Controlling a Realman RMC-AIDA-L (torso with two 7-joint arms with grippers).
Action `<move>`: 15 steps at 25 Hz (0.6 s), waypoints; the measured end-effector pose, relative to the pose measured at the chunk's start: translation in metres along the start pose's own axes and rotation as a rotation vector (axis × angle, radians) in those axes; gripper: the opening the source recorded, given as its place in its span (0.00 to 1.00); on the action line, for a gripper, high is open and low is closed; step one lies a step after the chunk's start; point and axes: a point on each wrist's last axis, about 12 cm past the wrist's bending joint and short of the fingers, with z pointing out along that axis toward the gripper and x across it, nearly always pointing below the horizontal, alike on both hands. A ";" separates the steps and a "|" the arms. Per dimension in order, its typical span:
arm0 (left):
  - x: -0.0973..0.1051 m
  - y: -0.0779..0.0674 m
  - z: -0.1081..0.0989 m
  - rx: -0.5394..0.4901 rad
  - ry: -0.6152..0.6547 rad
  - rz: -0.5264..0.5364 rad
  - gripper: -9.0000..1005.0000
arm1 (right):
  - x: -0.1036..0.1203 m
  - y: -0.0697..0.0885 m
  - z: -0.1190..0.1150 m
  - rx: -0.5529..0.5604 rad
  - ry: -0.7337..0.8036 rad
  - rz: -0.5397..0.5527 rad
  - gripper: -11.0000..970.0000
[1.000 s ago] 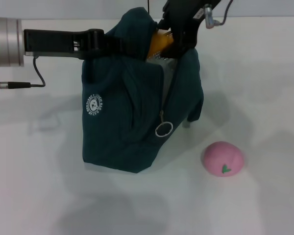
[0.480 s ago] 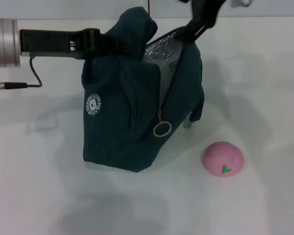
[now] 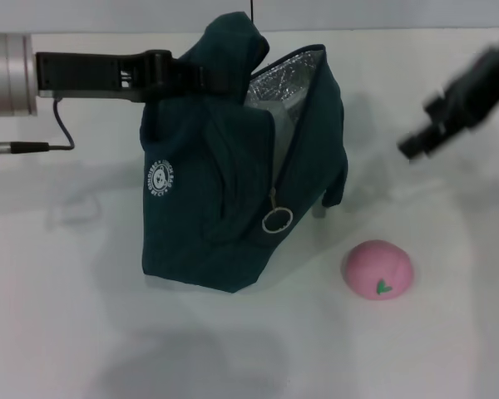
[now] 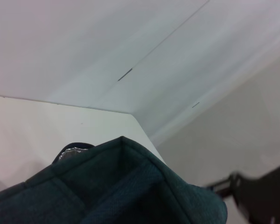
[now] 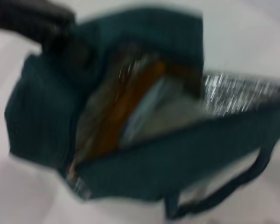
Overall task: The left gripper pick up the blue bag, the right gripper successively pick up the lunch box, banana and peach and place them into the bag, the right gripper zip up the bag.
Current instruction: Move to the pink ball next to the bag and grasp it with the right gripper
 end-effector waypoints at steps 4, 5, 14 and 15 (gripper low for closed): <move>0.000 0.000 0.000 0.002 -0.002 -0.001 0.04 | 0.020 -0.003 0.017 -0.070 0.062 0.075 0.81; 0.000 0.000 0.000 0.002 -0.003 -0.001 0.04 | 0.023 -0.003 0.021 -0.086 0.073 0.088 0.81; -0.001 0.002 -0.002 -0.008 -0.002 -0.005 0.04 | 0.024 0.004 0.056 -0.097 0.194 0.041 0.81; -0.001 0.002 -0.002 -0.008 -0.001 -0.004 0.04 | 0.024 0.004 0.059 -0.094 0.204 0.034 0.81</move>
